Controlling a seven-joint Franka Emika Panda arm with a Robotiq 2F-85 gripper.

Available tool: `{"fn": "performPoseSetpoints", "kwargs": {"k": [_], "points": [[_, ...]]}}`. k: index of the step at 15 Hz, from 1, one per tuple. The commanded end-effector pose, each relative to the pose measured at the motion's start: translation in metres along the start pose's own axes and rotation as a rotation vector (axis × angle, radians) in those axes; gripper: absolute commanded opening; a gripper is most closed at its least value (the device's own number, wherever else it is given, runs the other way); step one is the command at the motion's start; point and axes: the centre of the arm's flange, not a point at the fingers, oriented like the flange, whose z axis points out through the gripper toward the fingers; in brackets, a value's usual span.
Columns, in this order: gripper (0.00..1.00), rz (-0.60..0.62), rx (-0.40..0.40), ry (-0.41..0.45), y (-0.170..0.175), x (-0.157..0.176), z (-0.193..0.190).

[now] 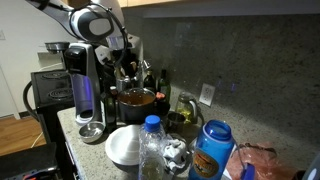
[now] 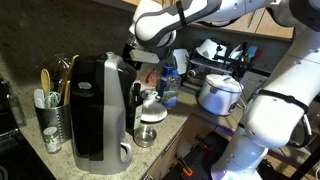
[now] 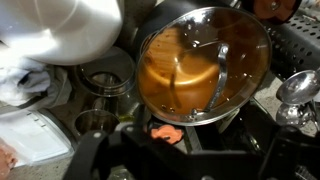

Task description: Remove the glass lid from the pot on the left and place it on top of the white plate

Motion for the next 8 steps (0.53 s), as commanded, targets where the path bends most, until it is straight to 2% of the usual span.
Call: {"fn": "performPoseSetpoints", "kwargs": {"k": [1,8], "points": [[1.00,0.029,0.040,0.036,-0.016,0.017,0.025],[1.00,-0.012,0.054,0.021,-0.043,0.026,0.059]]}}
